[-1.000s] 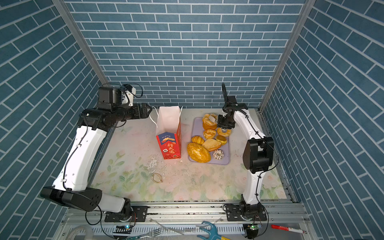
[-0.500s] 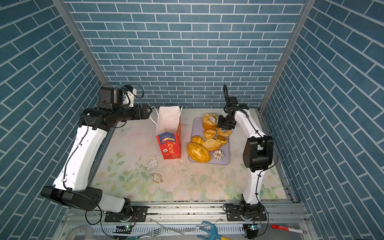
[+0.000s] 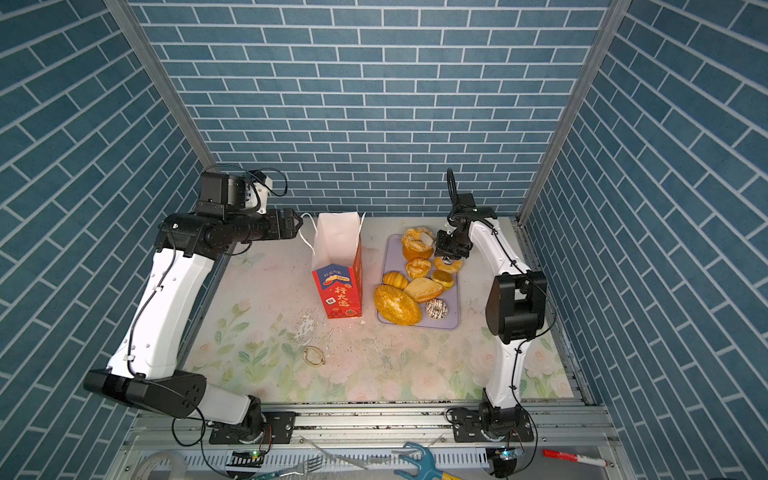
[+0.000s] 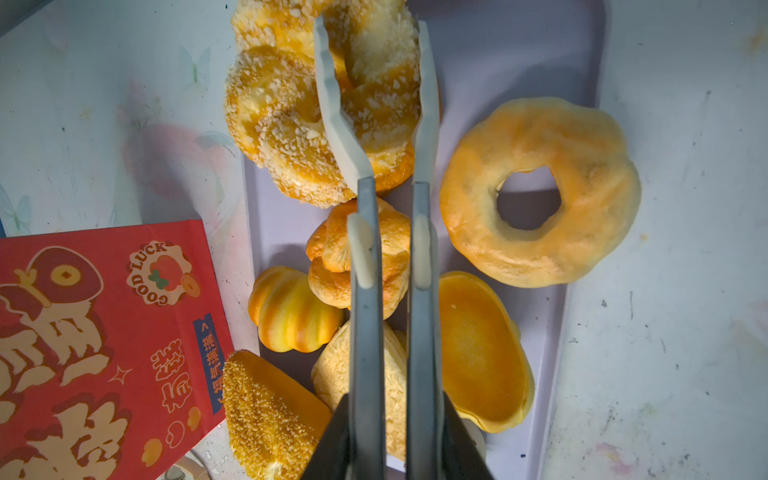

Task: Place the fake bread into the paper bag
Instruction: 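Lower the tongs onto the sugar-coated twist bread on the tray, then squeeze the tongs on the sugar-coated bread and lift it up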

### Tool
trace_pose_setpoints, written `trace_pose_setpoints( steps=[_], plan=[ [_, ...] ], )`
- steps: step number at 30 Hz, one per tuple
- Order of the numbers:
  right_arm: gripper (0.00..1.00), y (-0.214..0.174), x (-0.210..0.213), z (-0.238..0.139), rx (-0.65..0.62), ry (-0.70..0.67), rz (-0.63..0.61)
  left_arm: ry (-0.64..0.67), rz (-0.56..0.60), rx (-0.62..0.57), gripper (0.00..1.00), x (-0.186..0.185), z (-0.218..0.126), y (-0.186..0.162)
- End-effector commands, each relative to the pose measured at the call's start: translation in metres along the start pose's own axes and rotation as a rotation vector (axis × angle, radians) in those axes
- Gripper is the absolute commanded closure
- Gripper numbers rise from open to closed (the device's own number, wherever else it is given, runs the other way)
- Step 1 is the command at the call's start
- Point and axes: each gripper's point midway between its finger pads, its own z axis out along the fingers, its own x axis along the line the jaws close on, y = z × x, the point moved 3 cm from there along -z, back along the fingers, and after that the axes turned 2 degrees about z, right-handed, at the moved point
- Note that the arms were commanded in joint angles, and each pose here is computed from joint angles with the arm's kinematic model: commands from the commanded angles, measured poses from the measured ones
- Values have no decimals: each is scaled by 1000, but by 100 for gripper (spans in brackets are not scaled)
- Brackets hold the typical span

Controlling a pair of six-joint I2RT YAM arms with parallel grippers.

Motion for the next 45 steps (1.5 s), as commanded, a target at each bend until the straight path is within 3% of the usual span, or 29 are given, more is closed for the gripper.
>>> trace_pose_setpoints(
  steps=[1, 14, 20, 34, 45],
  plan=[
    [80, 10, 15, -27, -86, 50, -23, -10, 14, 28, 6, -3, 0, -4],
    [89, 10, 27, -74, -211, 67, -60, -32, 25, 26, 6, -9, -6, -3],
    [90, 5, 34, -117, -301, 61, -87, -49, 30, 63, 6, -11, 0, -8],
    [91, -20, 89, -243, -543, 109, -293, -53, 10, 106, 13, -15, 34, -6],
    [92, -39, 145, -295, -659, 206, -429, -22, -66, 89, 18, -4, 50, -13]
  ],
)
